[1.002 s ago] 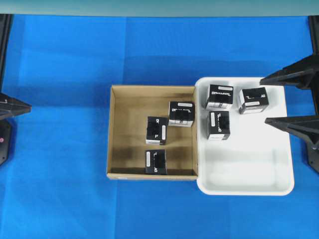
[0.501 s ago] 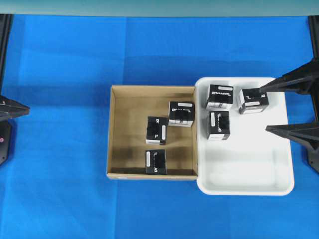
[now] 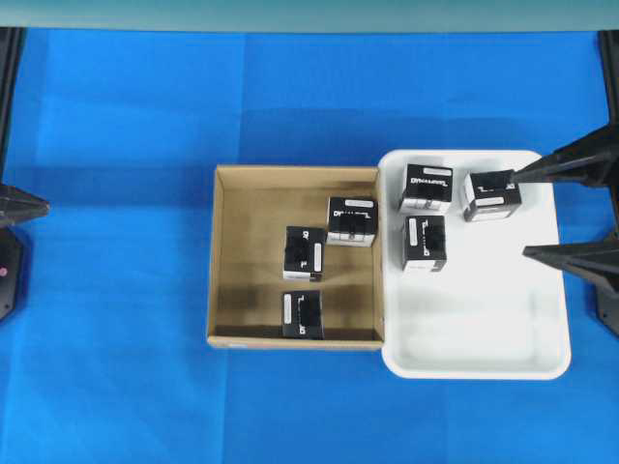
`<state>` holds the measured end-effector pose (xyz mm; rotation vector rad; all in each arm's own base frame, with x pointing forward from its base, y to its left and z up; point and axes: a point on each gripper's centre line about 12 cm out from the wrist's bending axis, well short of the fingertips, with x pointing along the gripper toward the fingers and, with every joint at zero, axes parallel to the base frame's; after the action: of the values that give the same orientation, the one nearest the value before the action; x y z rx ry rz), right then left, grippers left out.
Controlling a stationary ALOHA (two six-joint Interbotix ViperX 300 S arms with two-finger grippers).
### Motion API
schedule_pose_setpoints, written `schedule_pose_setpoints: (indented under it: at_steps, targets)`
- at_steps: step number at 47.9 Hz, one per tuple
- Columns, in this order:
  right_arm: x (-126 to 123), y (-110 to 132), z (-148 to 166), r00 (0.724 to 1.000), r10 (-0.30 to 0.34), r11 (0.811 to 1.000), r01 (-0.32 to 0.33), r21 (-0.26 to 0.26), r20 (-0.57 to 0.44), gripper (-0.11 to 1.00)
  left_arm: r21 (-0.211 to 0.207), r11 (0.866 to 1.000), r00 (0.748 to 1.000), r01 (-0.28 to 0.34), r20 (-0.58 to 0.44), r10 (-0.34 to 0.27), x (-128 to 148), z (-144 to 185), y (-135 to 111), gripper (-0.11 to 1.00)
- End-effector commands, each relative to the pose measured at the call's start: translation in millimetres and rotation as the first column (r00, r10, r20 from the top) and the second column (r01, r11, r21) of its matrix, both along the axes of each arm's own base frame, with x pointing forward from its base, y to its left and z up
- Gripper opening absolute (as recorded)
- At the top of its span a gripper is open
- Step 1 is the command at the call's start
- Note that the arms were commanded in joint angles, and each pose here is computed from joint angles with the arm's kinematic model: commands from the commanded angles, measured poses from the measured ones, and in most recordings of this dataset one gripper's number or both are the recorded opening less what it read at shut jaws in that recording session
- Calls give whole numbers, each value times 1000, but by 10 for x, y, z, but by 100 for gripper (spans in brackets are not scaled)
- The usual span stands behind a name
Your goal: Pick a box that is randomly placed inside the cardboard box.
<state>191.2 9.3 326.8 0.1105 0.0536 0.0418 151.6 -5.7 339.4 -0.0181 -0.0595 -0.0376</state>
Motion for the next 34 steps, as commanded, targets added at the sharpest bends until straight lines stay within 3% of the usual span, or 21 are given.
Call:
schedule_pose_setpoints:
  at_steps: [1, 23, 34]
  targets:
    - [-24, 1, 39, 1000, 2, 1000, -2, -3, 21, 95, 3, 1000, 999, 0, 51, 0, -3, 139, 0, -7]
    - [-84, -17, -31, 1000, -6, 1000, 5, 20, 29, 95, -1, 1000, 998, 6, 61, -6, -8, 152, -9, -7]
    - [-87, 36, 62, 992, 30, 999, -31, 8, 121, 95, -7, 1000, 998, 13, 61, -13, -9, 152, -19, -7]
